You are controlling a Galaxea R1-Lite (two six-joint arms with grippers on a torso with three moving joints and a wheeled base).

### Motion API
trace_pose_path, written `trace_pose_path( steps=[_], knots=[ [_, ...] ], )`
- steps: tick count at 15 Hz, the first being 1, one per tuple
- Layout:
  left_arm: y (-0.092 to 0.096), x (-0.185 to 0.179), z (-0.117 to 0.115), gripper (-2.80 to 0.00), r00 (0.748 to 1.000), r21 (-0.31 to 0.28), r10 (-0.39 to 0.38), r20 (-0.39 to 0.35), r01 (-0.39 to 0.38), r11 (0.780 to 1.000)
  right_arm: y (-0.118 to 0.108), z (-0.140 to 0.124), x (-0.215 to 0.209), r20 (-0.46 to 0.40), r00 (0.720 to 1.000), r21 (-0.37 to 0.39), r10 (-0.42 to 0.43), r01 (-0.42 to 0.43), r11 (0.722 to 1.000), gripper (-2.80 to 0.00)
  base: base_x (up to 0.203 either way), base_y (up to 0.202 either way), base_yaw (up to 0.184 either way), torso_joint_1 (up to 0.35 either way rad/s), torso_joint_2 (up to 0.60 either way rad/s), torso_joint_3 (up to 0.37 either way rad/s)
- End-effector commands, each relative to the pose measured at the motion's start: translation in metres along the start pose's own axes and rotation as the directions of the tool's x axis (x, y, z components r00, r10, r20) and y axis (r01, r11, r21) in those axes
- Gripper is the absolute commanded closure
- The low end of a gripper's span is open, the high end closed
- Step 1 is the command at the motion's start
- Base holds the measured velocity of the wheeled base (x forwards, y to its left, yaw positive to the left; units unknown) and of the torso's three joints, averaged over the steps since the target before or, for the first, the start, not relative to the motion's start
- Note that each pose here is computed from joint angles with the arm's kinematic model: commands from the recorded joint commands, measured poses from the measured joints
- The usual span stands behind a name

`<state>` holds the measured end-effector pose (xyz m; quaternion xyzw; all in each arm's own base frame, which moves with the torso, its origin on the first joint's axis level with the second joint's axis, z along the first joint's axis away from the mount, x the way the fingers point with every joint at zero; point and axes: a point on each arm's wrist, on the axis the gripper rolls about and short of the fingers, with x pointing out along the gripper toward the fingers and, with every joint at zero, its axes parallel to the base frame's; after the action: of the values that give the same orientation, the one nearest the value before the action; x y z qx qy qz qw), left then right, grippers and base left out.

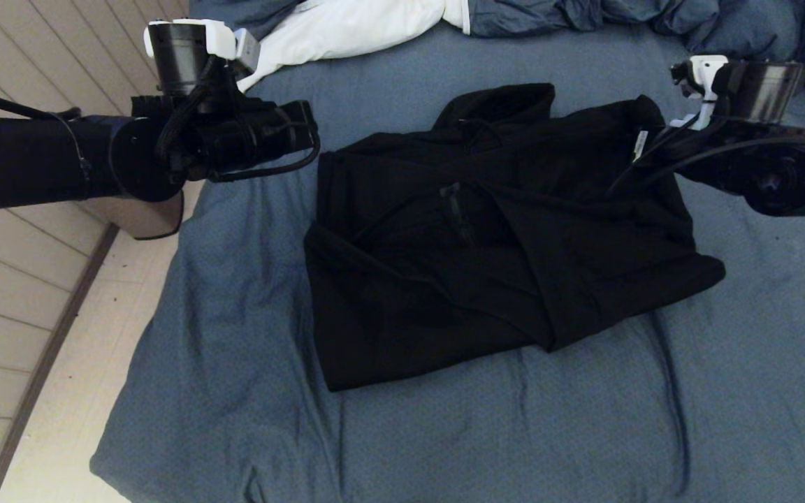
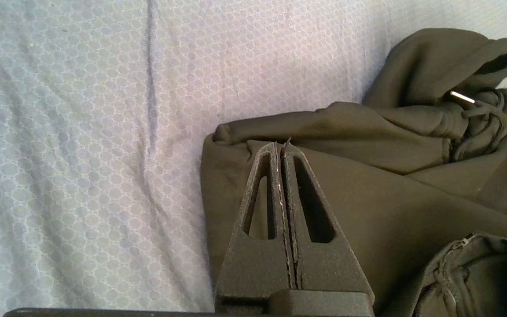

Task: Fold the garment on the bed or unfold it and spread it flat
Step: Unfold the black sweatshirt

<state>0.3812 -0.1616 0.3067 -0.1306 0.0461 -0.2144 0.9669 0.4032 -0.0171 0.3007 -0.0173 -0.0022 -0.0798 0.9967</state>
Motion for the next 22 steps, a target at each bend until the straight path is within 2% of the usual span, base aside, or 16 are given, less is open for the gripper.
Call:
trace_pose_path(
  steps=[1, 4, 7, 8, 10, 11, 13, 14, 15, 18, 21, 22],
  knots=[
    [-0.001, -0.002, 0.002, 0.0, 1.0, -0.001, -0.003, 0.007, 0.003, 1.0, 0.0, 0.001, -0.003, -0.004, 1.0, -0.007, 0.003, -0.003, 1.0, -2.8, 0.0, 0.0, 0.0, 0.0, 0.0, 0.0],
    [-0.001, -0.002, 0.002, 0.0, 1.0, -0.001, -0.003, 0.007, 0.003, 1.0, -0.004, 0.011, -0.006, 0.029, 1.0, 0.001, -0.008, 0.008, 1.0, -2.8, 0.0, 0.0, 0.0, 0.0, 0.0, 0.0],
    [-0.001, -0.002, 0.002, 0.0, 1.0, -0.001, -0.004, 0.004, 0.004, 1.0, -0.006, 0.038, -0.029, 0.096, 0.995, 0.016, -0.012, 0.01, 1.0, -2.8, 0.0, 0.0, 0.0, 0.0, 0.0, 0.0],
    [-0.002, -0.002, 0.001, 0.0, 1.0, -0.002, -0.006, -0.002, 0.006, 1.0, -0.007, 0.046, -0.04, 0.111, 0.994, 0.021, -0.009, 0.007, 1.0, 0.0, 0.0, 0.0, 0.0, 0.0, 0.0, 0.0],
    [-0.012, -0.003, -0.008, 0.0, 0.998, -0.001, -0.018, -0.056, 0.018, 1.0, 0.001, 0.045, -0.058, 0.072, 0.997, 0.014, 0.034, -0.035, 0.999, 0.0, 0.0, 0.0, 0.0, 0.0, 0.0, 0.0],
    [-0.017, -0.007, -0.012, 0.0, 0.995, 0.0, -0.028, -0.092, 0.028, 1.0, 0.008, 0.042, -0.063, 0.007, 0.997, 0.005, 0.075, -0.075, 0.997, 0.0, 0.0, 0.0, 0.0, 0.0, 0.0, 0.0],
    [-0.027, -0.008, -0.024, 0.0, 0.988, 0.004, -0.048, -0.144, 0.049, 0.999, 0.015, 0.037, -0.075, -0.087, 0.979, 0.004, 0.185, -0.185, 0.983, 0.0, 0.0, 0.0, 0.0, 0.0, 0.0, 0.0],
    [-0.027, -0.01, -0.034, 0.0, 0.983, 0.004, -0.043, -0.18, 0.044, 0.999, 0.02, 0.032, -0.077, -0.107, 0.972, 0.01, 0.211, -0.211, 0.977, 0.0, 0.0, 0.0, 0.0, 0.0, 0.0, 0.0],
    [-0.026, -0.018, -0.042, 0.0, 0.976, 0.006, -0.036, -0.214, 0.038, 0.999, 0.024, 0.029, -0.081, -0.118, 0.967, 0.01, 0.225, -0.226, 0.974, 0.0, 0.0, 0.0, 0.0, 0.0, 0.0, 0.0],
    [-0.027, -0.045, -0.041, 0.0, 0.97, -0.003, -0.031, -0.239, 0.032, 0.999, 0.024, 0.033, -0.091, -0.117, 0.966, 0.009, 0.23, -0.23, 0.973, 0.0, 0.0, 0.0, 0.0, 0.0, 0.0, 0.0],
    [-0.029, -0.076, -0.03, 0.0, 0.975, -0.009, -0.035, -0.221, 0.034, 0.999, 0.023, 0.032, -0.093, -0.148, 0.962, 0.01, 0.228, -0.229, 0.973, 0.0, 0.0, 0.0, 0.0, 0.0, 0.0, 0.0],
    [-0.027, -0.084, -0.034, 0.0, 0.971, -0.009, -0.025, -0.237, 0.023, 1.0, 0.021, 0.029, -0.091, -0.158, 0.962, 0.01, 0.224, -0.225, 0.974, 0.0, 0.0, 0.0, 0.0, 0.0, 0.0, 0.0]
  ],
)
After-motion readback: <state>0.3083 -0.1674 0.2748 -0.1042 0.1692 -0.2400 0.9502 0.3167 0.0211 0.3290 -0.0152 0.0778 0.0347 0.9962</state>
